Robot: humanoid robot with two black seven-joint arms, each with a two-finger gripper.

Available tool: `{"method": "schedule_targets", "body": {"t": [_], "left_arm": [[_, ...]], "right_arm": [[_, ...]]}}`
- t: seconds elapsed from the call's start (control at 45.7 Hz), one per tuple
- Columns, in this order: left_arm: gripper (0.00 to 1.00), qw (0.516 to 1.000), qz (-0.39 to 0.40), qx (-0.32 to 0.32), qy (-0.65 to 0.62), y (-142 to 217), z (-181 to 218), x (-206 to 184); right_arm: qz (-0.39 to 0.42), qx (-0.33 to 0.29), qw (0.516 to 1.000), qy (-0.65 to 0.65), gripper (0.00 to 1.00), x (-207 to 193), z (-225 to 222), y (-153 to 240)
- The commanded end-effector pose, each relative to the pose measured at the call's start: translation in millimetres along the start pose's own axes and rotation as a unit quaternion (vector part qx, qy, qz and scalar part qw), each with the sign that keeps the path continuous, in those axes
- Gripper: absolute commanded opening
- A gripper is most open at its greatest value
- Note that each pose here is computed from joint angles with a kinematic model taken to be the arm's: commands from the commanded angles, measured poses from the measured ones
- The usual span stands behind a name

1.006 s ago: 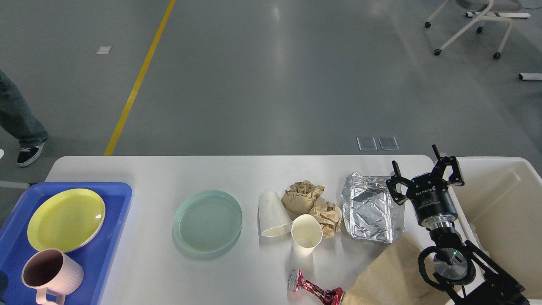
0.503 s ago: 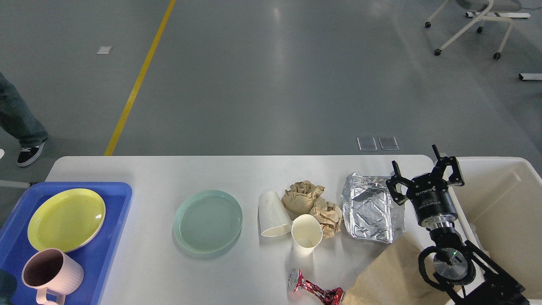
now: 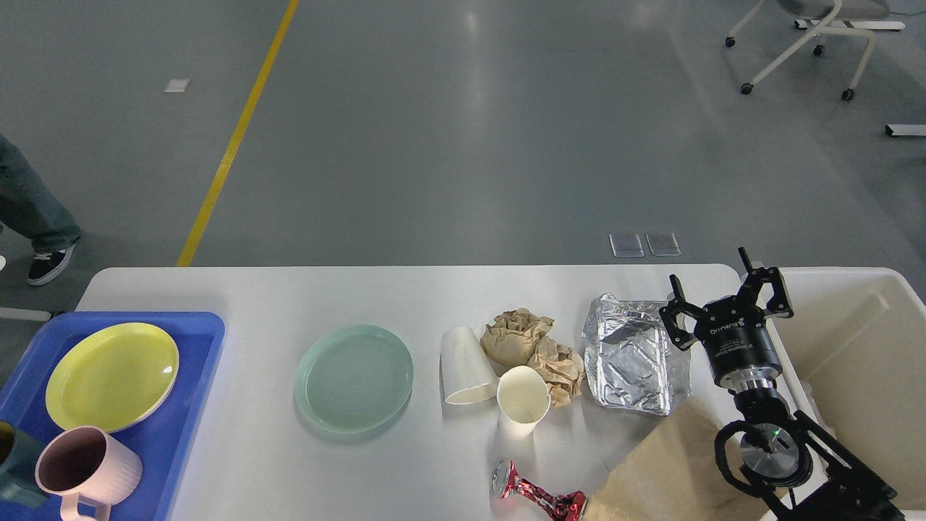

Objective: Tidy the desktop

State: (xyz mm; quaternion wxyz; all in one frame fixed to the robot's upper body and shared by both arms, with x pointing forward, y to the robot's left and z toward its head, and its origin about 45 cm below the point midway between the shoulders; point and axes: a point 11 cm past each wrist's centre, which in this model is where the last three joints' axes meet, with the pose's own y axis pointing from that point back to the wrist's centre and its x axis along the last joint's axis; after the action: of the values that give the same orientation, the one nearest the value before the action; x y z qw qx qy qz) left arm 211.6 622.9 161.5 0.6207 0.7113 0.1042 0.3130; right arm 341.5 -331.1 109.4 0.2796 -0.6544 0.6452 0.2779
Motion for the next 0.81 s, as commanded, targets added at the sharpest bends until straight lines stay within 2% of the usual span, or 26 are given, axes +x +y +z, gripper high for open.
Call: {"method": "schedule_targets", "body": {"t": [0.0, 0.35, 0.503, 0.678, 0.788], "left_arm": [[0.9, 1.0, 0.0, -0.002, 0.006, -1, 0, -2], [0.93, 0.999, -0.032, 0.003, 0.027, 10, -18, -20], [0.94, 0.999, -0.031, 0.013, 0.027, 35, -19, 4], [0.94, 0.998, -0.05, 0.046, 0.014, 81, -16, 39], [0.94, 0.997, -0.063, 0.039, 0.019, 104, 4, 55]], "right_arm": [[0.0, 0.0, 1.0, 0.0, 1.0, 0, 0, 0], [0.0, 0.0, 1.0, 0.0, 1.0, 0, 0, 0], [0.0, 0.0, 1.0, 0.0, 1.0, 0, 0, 0], [0.0, 0.0, 1.0, 0.0, 1.0, 0, 0, 0], [0.0, 0.0, 1.0, 0.0, 1.0, 0, 0, 0]]}}
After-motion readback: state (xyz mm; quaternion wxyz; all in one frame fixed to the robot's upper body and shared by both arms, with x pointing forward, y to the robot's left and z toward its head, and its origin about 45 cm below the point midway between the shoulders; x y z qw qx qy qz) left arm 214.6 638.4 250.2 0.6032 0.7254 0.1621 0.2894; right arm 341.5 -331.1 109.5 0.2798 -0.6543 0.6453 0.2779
